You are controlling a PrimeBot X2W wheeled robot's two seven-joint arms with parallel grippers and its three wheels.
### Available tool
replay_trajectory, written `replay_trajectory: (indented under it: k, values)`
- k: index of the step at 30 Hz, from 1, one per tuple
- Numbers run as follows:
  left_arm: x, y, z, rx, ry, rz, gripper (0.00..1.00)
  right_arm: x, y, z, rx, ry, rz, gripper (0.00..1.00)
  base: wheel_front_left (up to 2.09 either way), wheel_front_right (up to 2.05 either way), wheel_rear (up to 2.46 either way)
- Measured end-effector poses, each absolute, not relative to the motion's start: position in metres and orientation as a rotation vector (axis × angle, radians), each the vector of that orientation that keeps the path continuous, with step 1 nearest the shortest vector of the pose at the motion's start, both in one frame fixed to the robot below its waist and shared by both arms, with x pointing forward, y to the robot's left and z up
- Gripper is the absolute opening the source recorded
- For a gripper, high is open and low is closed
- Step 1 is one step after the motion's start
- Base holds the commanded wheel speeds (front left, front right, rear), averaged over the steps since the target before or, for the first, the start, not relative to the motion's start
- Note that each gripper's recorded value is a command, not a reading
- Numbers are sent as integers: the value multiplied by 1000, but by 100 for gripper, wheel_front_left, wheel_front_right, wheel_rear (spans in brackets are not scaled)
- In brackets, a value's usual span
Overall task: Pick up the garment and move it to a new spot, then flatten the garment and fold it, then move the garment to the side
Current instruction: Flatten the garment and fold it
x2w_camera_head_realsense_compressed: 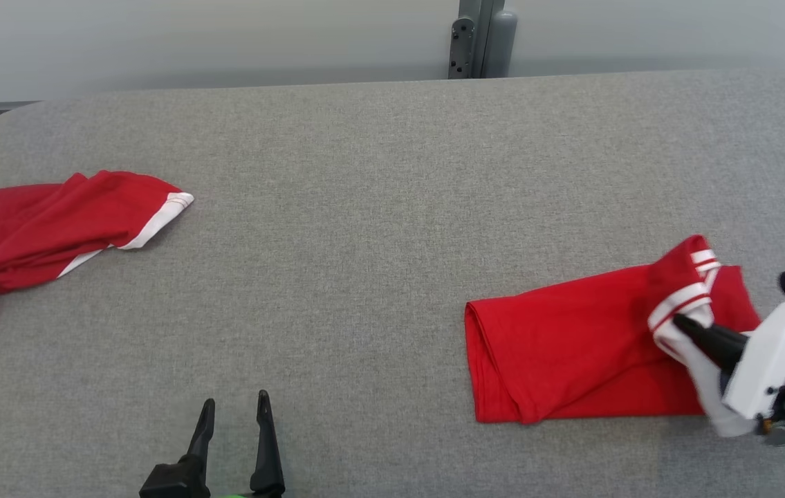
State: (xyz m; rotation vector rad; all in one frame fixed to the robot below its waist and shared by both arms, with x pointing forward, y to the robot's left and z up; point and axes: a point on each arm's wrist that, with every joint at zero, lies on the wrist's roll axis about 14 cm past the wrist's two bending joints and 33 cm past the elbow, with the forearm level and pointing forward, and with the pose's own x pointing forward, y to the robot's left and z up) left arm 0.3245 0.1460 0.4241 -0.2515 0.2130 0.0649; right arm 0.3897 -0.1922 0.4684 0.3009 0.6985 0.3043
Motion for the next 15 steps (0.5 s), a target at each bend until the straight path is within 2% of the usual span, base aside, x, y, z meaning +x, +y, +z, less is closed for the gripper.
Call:
replay_trajectory:
  k: [6, 15]
  values:
    - [325, 138, 418, -260, 237, 46, 100, 386, -114, 452, 383, 675, 427, 0, 0, 0, 0]
    - [320, 138, 415, -276, 253, 66, 100, 397, -63, 440, 399, 661, 490, 0, 0, 0, 0]
